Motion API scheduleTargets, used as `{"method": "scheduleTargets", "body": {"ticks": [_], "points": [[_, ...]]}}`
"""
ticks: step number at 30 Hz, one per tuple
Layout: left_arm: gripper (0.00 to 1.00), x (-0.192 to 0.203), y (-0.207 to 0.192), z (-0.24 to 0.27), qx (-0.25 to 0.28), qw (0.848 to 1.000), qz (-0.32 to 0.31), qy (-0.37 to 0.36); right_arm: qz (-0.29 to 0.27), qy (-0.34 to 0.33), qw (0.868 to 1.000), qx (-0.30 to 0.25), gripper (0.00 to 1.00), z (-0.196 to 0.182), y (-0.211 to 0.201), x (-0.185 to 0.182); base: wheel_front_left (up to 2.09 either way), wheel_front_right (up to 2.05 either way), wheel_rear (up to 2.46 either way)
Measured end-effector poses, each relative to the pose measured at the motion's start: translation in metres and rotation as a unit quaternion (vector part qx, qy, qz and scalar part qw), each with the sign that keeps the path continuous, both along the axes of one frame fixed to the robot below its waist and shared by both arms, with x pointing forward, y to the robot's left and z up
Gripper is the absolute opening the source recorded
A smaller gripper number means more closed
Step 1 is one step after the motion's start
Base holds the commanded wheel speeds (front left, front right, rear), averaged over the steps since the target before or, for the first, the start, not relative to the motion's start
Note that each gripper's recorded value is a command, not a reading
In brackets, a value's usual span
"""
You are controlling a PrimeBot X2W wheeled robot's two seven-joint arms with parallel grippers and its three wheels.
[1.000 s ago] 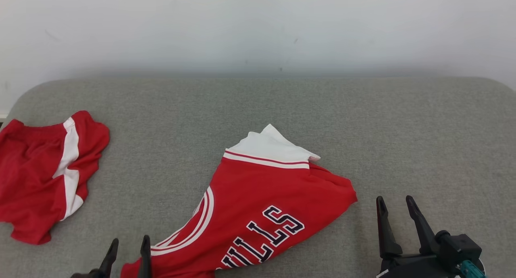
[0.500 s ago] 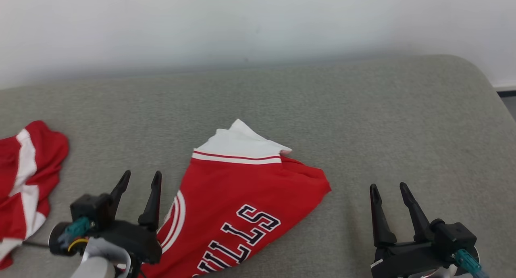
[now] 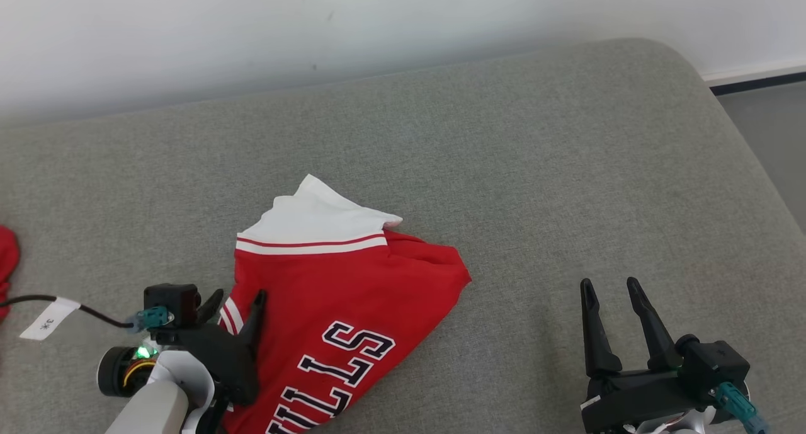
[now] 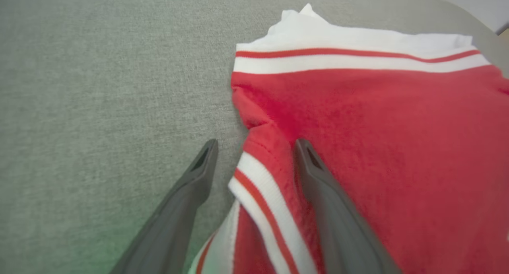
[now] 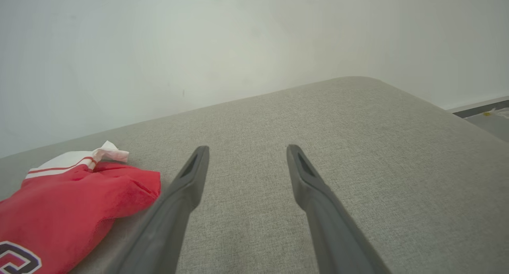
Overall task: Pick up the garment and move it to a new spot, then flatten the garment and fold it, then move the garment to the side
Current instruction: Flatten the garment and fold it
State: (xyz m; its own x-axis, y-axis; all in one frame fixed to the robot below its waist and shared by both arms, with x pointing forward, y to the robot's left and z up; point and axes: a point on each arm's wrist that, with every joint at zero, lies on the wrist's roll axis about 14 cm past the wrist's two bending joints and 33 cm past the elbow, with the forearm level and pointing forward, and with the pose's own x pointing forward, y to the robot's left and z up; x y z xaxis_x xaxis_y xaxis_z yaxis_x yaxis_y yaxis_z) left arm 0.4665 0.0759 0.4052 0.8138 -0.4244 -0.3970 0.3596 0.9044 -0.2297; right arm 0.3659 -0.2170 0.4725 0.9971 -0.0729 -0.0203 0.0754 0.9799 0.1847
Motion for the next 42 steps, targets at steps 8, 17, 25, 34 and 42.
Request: {"method": "scheduleTargets", "body": {"ticks": [8, 17, 25, 34, 42], "points": [[0.00, 0.005, -0.002, 0.009, -0.007, 1.000, -0.003, -0.020, 0.004, -0.005, 1.000, 0.001, 1.00, 0.003, 0.003, 0.001, 0.00, 0.00, 0.00], [0.00, 0.029, 0.035, 0.077, -0.028, 0.987, 0.059, -0.146, 0.022, -0.008, 1.000, 0.005, 1.00, 0.004, 0.015, 0.000, 0.00, 0.00, 0.00], [0.00, 0.013, 0.100, 0.068, -0.004, 0.980, 0.138, -0.146, 0.038, -0.016, 0.999, 0.007, 1.00, 0.009, 0.026, 0.003, 0.00, 0.00, 0.00], [1.00, 0.002, 0.097, 0.081, -0.010, 0.973, 0.148, -0.179, 0.061, 0.011, 0.998, 0.011, 1.00, -0.009, 0.041, 0.006, 0.00, 0.00, 0.00], [1.00, -0.029, 0.113, 0.108, -0.031, 0.952, 0.195, -0.232, 0.114, 0.030, 0.993, 0.006, 1.00, -0.020, 0.075, 0.021, 0.00, 0.00, 0.00]]}}
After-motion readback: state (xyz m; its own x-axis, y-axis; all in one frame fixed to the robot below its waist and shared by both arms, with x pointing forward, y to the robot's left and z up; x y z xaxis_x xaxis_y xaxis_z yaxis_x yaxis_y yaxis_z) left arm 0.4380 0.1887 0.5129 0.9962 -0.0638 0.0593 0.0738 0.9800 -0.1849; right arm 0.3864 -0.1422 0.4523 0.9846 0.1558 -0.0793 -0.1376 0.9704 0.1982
